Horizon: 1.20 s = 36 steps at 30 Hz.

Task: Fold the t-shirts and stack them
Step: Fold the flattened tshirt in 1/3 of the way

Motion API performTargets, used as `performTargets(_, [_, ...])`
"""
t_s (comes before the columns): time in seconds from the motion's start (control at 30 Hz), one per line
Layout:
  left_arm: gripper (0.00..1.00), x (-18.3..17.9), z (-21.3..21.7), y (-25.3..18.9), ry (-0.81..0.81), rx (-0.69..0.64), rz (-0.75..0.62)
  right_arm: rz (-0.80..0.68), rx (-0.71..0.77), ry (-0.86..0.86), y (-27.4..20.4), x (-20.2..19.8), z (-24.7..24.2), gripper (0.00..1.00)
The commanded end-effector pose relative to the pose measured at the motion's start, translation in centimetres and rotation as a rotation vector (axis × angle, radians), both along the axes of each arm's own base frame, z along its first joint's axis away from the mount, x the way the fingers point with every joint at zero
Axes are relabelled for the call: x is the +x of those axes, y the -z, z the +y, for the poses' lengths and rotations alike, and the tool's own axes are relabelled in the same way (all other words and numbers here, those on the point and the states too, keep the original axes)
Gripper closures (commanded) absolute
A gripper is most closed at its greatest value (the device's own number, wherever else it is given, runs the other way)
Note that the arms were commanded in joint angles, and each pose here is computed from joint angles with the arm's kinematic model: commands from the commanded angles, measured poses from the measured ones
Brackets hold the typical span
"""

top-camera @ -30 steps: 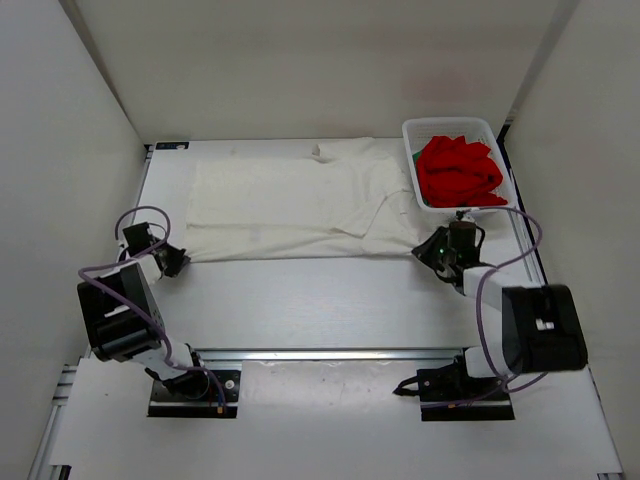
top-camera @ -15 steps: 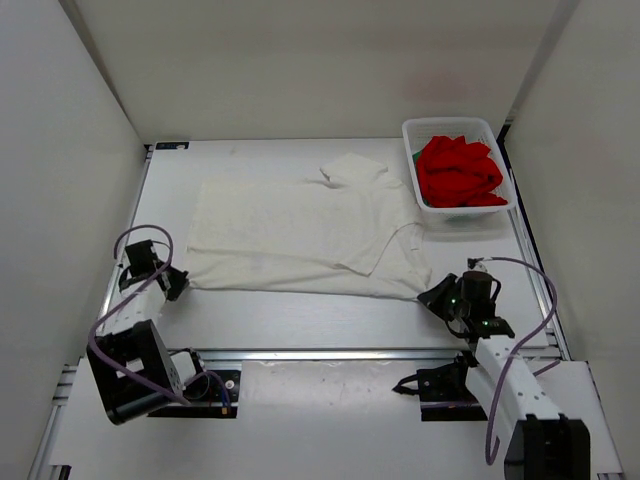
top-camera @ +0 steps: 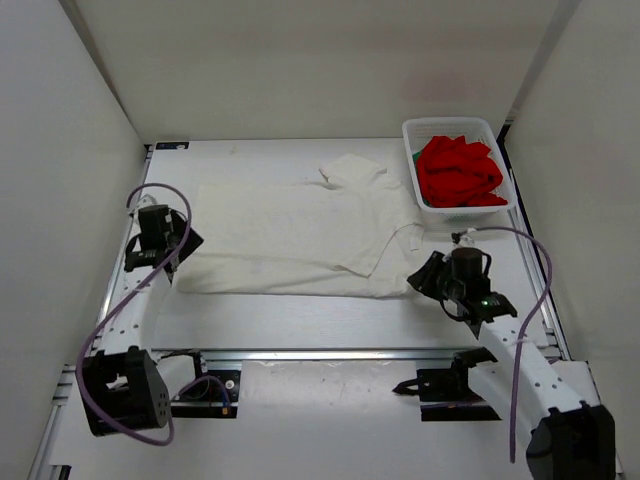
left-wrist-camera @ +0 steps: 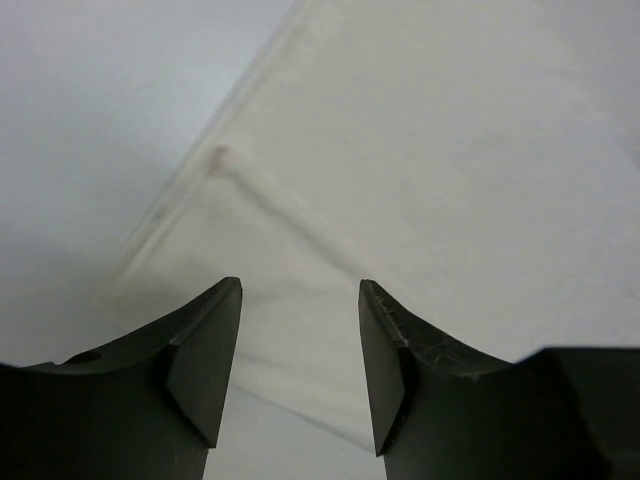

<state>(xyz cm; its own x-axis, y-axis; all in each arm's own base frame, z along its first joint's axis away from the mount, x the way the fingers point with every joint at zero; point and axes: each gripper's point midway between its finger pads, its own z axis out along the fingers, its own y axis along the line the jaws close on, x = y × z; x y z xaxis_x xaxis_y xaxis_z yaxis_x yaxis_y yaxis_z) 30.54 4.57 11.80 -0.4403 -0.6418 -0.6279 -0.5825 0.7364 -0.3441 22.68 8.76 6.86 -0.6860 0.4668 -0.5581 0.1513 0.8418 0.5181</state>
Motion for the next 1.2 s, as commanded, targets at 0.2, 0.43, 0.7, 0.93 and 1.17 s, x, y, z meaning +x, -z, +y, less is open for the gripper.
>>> performTargets(0.2, [0.54,1.0,-19.5,0.8,0.631,-0.075,-0.078,-0.059,-0.043,-0.288,-1.1,4.7,9.3,0.94])
performTargets(0.43, [0.58,-0.5,-20.6,4.2,0.653,-0.206,-0.087,-0.061,0.002,-0.286,-0.5,5.3,10.2,0.69])
performTargets(0.7, [0.59,-2.3,-21.1,6.2,0.669,-0.27,-0.065,-0.045,0.051,-0.357,0.4,7.0,12.8,0.68])
performTargets(0.93, [0.6,-2.6,-21.0,6.6,0.67,-0.279,-0.054,-0.016,0.046,-0.355,1.6,7.0,13.0,0.73])
performTargets(1.17, [0.62,-1.9,-18.2,6.0,0.575,-0.345,-0.083,0.019,0.029,-0.36,2.0,8.0,13.1,0.96])
